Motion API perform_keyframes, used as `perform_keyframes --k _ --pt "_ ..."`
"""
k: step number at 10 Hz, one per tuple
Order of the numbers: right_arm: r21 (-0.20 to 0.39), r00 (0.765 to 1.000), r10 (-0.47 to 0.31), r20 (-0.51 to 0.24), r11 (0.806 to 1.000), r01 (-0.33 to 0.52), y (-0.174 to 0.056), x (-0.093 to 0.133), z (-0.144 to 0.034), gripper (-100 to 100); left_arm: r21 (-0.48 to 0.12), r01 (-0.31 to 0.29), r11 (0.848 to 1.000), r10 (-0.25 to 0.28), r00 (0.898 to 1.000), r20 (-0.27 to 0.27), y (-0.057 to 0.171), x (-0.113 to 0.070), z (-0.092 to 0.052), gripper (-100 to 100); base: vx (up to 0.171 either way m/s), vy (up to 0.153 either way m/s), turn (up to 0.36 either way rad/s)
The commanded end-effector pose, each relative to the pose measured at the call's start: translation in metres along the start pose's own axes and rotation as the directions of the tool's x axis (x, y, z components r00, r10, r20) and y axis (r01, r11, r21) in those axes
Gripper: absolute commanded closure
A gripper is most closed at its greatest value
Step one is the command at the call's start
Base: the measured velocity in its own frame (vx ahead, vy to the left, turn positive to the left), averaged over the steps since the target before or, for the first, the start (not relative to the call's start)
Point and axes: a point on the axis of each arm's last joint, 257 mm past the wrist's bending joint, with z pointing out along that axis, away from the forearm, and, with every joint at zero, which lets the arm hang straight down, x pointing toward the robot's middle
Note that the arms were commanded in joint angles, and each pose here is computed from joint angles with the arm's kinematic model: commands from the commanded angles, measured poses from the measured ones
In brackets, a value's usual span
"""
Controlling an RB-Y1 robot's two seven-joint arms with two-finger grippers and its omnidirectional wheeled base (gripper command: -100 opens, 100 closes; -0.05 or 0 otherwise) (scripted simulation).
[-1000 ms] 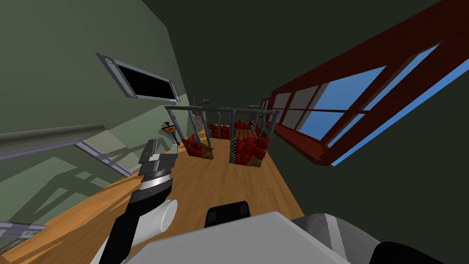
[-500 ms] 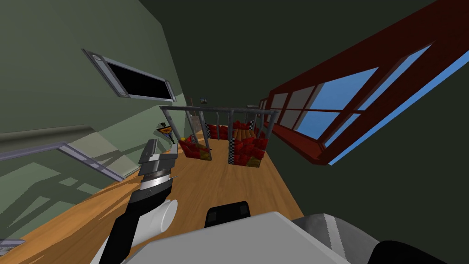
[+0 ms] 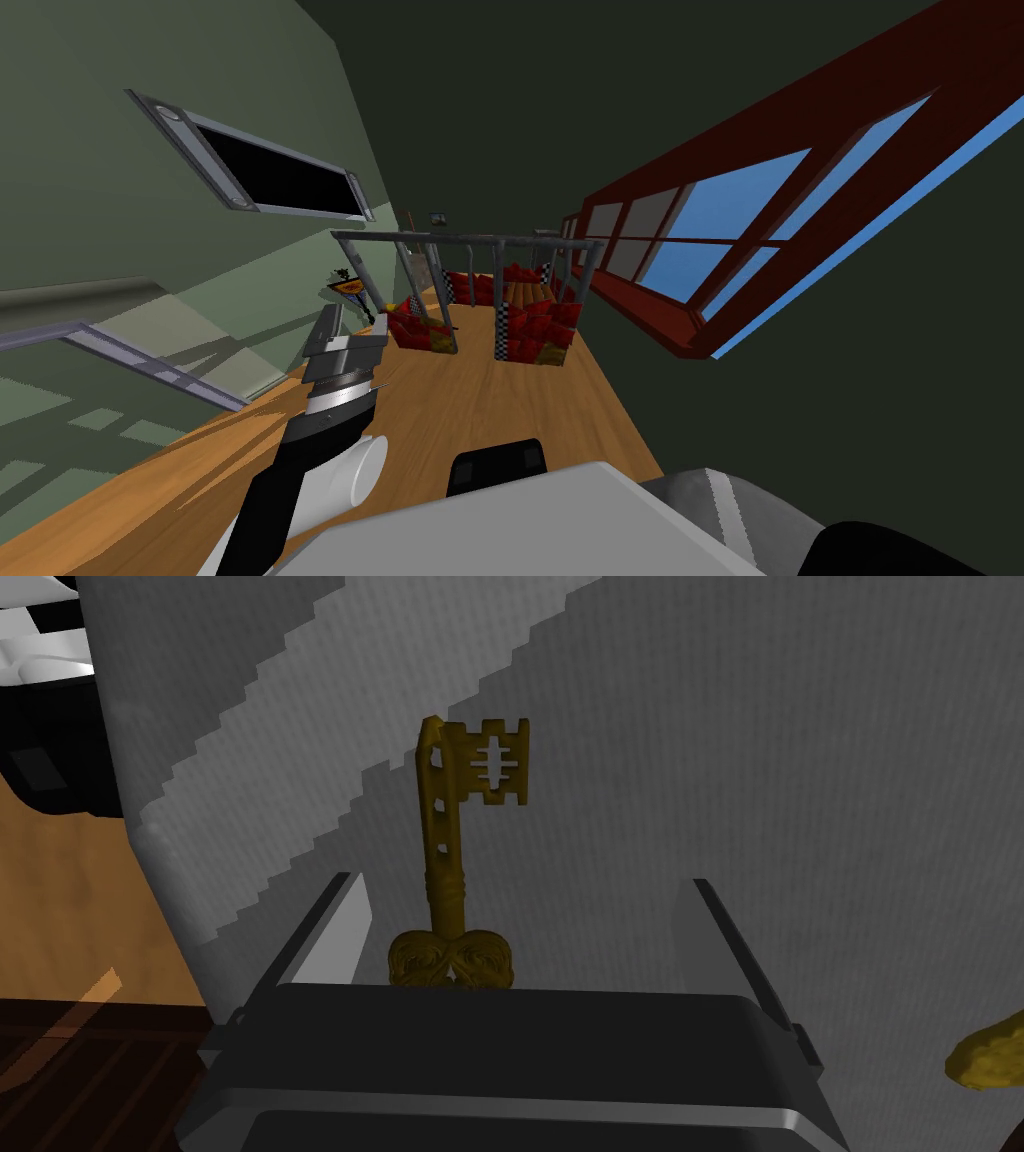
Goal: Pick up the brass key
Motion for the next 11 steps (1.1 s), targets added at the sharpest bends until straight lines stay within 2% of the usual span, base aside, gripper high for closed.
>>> perform_keyframes --k 1,11 --pt "0.001 1.000 -0.020 0.001 1.000 0.020 0.000 -0.003 0.000 -100 0.000 0.000 1.000 0.000 1.000 0.000 0.000 0.000 0.000 0 0.048 -0.019 -0.041" --pt "0.039 0.998 -0.065 -0.018 0.997 0.065 -0.025 -0.027 0.015 -100 0.000 0.000 1.000 0.000 1.000 0.000 0.000 0.000 0.000 0 0.054 -0.023 -0.059"
